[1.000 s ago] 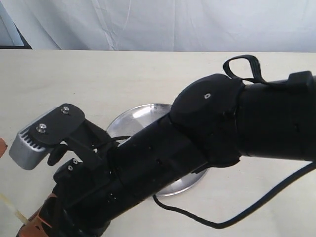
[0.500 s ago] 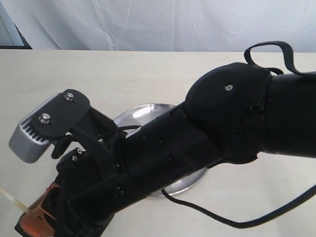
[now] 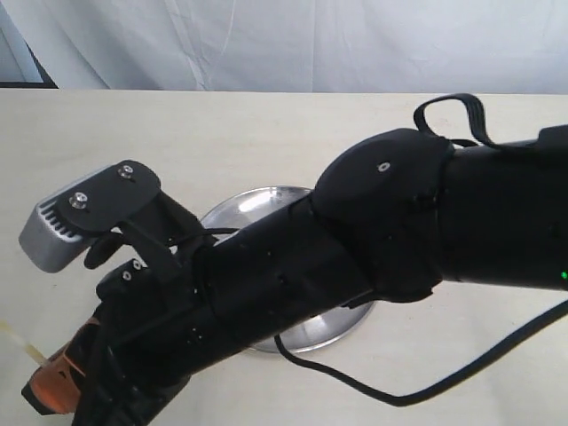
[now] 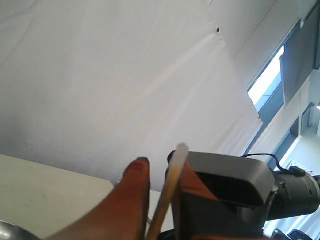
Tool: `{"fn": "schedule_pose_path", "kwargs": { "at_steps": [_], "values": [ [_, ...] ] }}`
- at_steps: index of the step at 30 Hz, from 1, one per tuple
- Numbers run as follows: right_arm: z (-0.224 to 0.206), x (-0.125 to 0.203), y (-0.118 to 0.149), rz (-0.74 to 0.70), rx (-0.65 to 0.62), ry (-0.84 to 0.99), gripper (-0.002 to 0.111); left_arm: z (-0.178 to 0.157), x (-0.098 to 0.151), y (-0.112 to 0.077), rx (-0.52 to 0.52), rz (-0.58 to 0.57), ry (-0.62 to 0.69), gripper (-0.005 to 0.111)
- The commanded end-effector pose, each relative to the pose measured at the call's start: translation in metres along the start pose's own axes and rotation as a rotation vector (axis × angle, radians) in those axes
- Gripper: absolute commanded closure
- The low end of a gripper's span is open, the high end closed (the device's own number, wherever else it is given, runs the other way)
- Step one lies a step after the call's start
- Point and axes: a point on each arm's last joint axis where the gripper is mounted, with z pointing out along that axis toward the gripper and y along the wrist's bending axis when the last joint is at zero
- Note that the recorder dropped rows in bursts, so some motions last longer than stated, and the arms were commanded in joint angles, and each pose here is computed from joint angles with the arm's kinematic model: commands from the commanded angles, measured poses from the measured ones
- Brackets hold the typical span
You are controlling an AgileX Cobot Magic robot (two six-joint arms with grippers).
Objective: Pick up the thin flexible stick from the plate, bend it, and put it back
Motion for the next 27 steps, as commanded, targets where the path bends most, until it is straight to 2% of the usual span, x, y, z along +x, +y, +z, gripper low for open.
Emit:
{"fn": "schedule_pose_path", "kwargs": {
  "at_steps": [1, 5, 7, 10, 12, 17, 21, 27],
  "values": [
    [0.003, 0.001, -0.005, 0.011, 0.019, 0.002, 0.108, 0.000, -0.001, -0.003, 0.043, -0.037, -0.013, 0.090],
    [0.003, -0.003, -0.007, 0.049, 0.039, -0.036, 0.108, 0.000, 0.003, -0.002, 0.032, 0.013, 0.025, 0.088],
    [0.003, -0.004, -0.008, 0.069, 0.053, -0.056, 0.108, 0.000, 0.006, -0.001, 0.021, 0.040, 0.059, 0.079],
    [0.003, -0.005, -0.010, 0.078, 0.072, -0.065, 0.108, -0.001, 0.008, -0.001, 0.014, 0.014, 0.079, 0.062],
    [0.003, -0.007, -0.010, 0.088, 0.071, -0.082, 0.108, -0.001, 0.008, -0.001, 0.013, 0.002, 0.080, 0.056],
    [0.002, -0.013, -0.009, 0.095, 0.064, -0.150, 0.108, -0.001, 0.009, -0.001, 0.017, -0.003, 0.093, 0.056],
    [0.002, -0.014, -0.010, 0.069, 0.068, -0.158, 0.108, -0.001, 0.015, -0.001, 0.017, 0.026, 0.159, 0.067],
    [0.002, -0.014, -0.010, 0.065, 0.068, -0.158, 0.108, -0.002, 0.017, 0.002, -0.007, 0.066, 0.185, 0.105]
  ]
}}
